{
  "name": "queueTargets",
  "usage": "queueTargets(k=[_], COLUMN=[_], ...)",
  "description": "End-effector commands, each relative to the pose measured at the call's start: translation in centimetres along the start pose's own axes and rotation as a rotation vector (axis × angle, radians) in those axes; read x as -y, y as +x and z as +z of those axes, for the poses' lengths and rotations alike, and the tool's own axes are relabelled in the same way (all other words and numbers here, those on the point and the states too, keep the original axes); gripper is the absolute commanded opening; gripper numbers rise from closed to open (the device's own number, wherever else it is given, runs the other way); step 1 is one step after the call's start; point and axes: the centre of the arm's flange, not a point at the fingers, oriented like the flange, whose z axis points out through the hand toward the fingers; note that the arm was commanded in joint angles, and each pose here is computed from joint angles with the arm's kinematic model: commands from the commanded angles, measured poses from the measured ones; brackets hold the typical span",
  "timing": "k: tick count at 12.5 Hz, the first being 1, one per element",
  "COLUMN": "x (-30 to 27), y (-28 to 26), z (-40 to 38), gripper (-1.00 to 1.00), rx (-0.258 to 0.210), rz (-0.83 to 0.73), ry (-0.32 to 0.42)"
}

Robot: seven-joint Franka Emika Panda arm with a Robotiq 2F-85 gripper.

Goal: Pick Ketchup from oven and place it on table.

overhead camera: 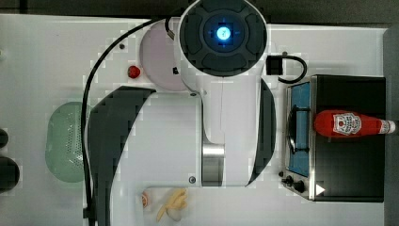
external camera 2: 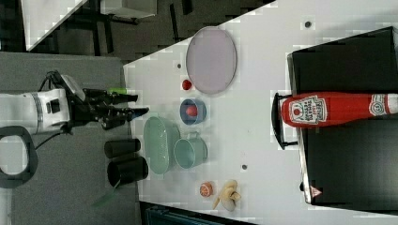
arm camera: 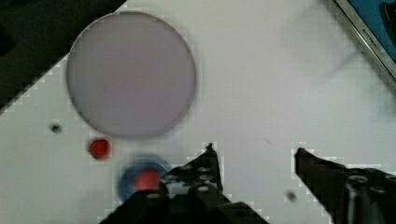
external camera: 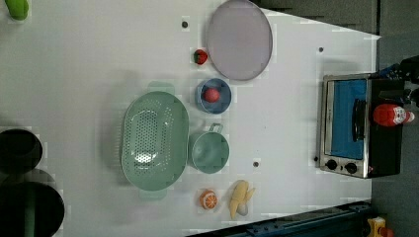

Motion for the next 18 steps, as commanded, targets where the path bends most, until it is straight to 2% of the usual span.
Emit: queueTargets(k=[1, 3, 6, 12, 16, 18], x=[-10.6, -10.8, -12.7, -21.0, -26.7, -28.9], y=[-6.5, -6.3, -4.3, 4.5, 9.9, 12.4], z=[-7.1, -7.1, -7.0, -4.7, -0.6, 1.7], gripper=[0.58, 1.0, 1.0, 1.0, 1.0, 1.0], rx=[0.034, 0.033, 0.027, -0.041, -0.061, -0.09], rz=[0.103, 0.108, 0.16, 0.386, 0.525, 0.584], ry=[-0.007, -0.005, 0.018, 0.112, 0.105, 0.094])
